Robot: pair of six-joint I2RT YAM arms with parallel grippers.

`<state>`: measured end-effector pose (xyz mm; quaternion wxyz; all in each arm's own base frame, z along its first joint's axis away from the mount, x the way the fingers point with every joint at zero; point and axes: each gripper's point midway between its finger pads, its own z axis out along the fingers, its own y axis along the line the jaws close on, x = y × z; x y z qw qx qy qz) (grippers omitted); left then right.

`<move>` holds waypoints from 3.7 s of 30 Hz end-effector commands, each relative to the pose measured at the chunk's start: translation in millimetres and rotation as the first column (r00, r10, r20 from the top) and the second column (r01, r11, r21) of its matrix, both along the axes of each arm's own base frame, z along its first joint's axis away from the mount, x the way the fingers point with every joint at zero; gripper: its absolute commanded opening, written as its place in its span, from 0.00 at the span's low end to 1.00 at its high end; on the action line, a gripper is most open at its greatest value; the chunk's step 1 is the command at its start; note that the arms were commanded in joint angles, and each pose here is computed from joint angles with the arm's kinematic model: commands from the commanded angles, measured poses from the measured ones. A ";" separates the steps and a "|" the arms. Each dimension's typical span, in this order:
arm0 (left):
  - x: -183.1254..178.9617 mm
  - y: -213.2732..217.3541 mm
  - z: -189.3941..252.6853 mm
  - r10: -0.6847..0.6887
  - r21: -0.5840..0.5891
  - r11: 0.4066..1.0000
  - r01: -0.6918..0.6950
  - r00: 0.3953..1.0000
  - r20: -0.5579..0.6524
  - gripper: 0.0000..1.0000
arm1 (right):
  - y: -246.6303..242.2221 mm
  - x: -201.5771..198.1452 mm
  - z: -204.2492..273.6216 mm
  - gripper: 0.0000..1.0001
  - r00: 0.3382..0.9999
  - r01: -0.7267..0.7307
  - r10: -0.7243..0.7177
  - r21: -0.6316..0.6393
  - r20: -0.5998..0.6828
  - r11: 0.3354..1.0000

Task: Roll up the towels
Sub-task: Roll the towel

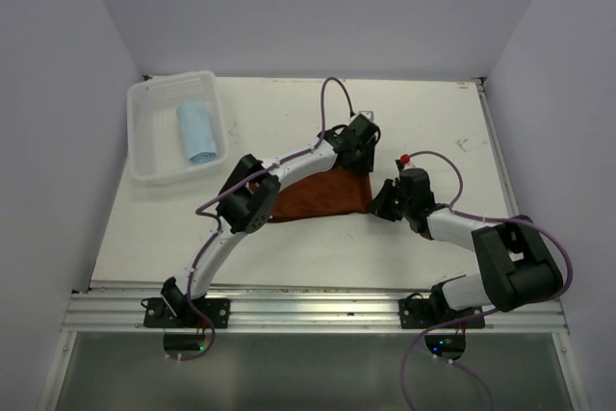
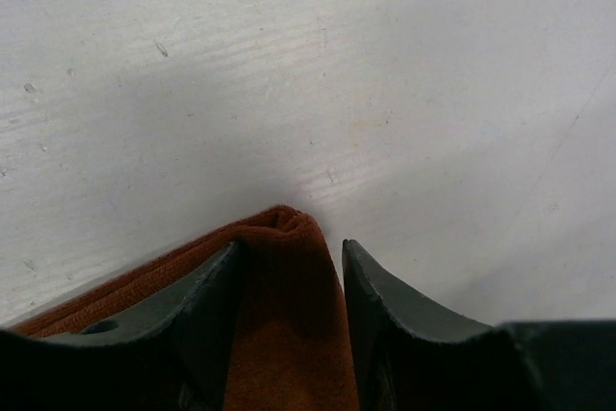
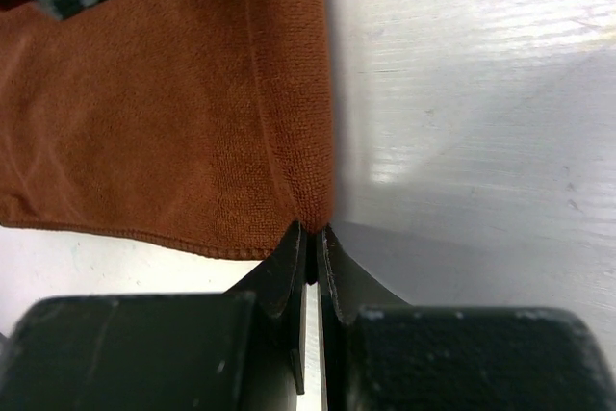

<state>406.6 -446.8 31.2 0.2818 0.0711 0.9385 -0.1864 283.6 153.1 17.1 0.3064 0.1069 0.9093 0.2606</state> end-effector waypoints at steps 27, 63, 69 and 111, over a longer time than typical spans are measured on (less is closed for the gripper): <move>11.5 -29.4 47.9 0.039 -0.110 0.994 -0.029 0.995 0.091 0.32 | -31.1 -8.6 27.0 0.00 0.998 0.010 0.019 -0.408 0.067 0.913; 26.8 -6.2 62.5 0.013 -0.270 0.962 0.032 0.987 0.160 0.19 | -17.9 -0.9 54.5 0.00 0.985 -0.093 0.174 -0.765 0.025 0.637; 26.1 3.0 55.0 0.019 -0.258 0.966 0.021 0.988 0.152 0.19 | -2.0 -2.2 45.4 0.00 0.972 -0.160 0.234 -0.734 -0.001 0.660; 22.3 16.7 34.7 -0.017 -0.231 0.971 0.053 0.988 0.153 0.10 | 9.0 -2.9 73.3 0.45 0.986 -0.082 0.117 -0.260 0.122 0.962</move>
